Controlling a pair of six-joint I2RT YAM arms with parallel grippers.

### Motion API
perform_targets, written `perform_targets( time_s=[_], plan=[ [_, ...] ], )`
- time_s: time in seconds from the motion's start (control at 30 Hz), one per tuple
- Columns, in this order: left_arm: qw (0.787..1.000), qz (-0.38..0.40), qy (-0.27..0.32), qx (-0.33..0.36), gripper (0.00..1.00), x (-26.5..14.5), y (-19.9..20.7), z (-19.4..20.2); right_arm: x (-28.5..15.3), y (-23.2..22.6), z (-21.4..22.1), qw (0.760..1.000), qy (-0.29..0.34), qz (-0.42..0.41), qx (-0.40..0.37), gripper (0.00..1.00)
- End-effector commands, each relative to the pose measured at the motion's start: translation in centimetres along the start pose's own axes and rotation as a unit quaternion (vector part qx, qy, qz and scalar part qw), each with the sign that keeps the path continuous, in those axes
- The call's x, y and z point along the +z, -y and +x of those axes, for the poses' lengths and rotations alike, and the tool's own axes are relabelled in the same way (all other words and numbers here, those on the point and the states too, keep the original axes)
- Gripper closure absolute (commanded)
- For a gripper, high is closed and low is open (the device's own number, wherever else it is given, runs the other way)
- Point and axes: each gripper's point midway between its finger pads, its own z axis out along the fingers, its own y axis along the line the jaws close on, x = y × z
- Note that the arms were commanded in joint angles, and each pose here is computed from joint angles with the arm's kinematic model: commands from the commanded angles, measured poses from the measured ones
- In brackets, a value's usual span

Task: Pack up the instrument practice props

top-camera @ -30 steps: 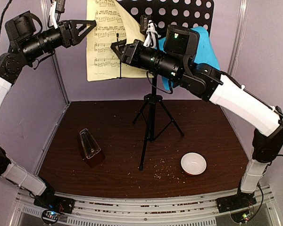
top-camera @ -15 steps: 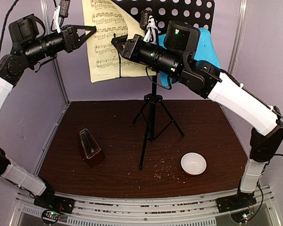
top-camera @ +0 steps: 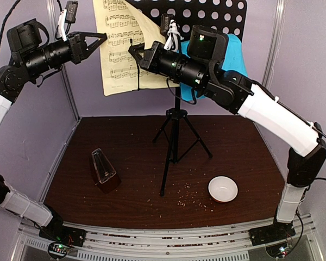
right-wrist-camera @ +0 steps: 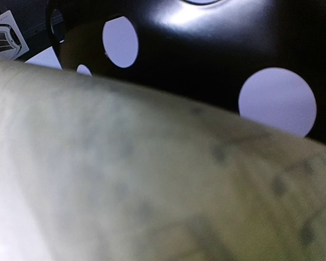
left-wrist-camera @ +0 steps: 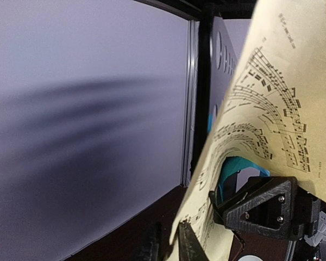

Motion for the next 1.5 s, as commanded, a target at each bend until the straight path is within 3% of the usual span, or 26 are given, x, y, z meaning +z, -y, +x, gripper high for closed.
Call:
perform_targets(
  time_s=[0.0, 0.07, 0.77, 0.87, 1.03, 1.13, 1.47],
  plan=[
    [1.000, 0.013, 0.015, 0.004, 0.95, -0.5, 0.6, -0.9, 0.1, -0.3, -1.1, 1.000, 0.016, -0.009, 0.002, 0.95],
    [1.000, 0.014, 0.016, 0.002, 1.00, -0.6, 0.7, -0.9, 0.0, -0.3, -1.0, 1.000, 0.016, -0.009, -0.001, 1.00],
    [0.994, -0.103, 0.035, -0.016, 1.00, -2.8, -3.5, -2.0, -0.8, -0.9, 0.3, 0.996, 0.043, -0.057, -0.061, 1.00],
    [0.985, -0.165, 0.044, -0.010, 1.00, -4.1, -5.6, -1.9, -0.8, -0.6, 0.3, 0.996, 0.043, -0.052, -0.060, 1.00],
    [0.952, -0.292, 0.087, 0.009, 1.00, -8.1, -9.0, -1.4, -0.7, -0.5, 0.5, 0.996, 0.041, -0.049, -0.057, 1.00],
    [0.940, -0.325, 0.100, 0.017, 1.00, -9.9, -9.5, -1.5, -0.8, -0.4, 0.4, 0.996, 0.041, -0.045, -0.057, 1.00],
    [0.917, -0.393, 0.057, 0.047, 1.00, -10.8, -13.2, -0.3, -0.7, 0.0, 0.6, 0.997, 0.041, -0.037, -0.053, 1.00]
  ],
)
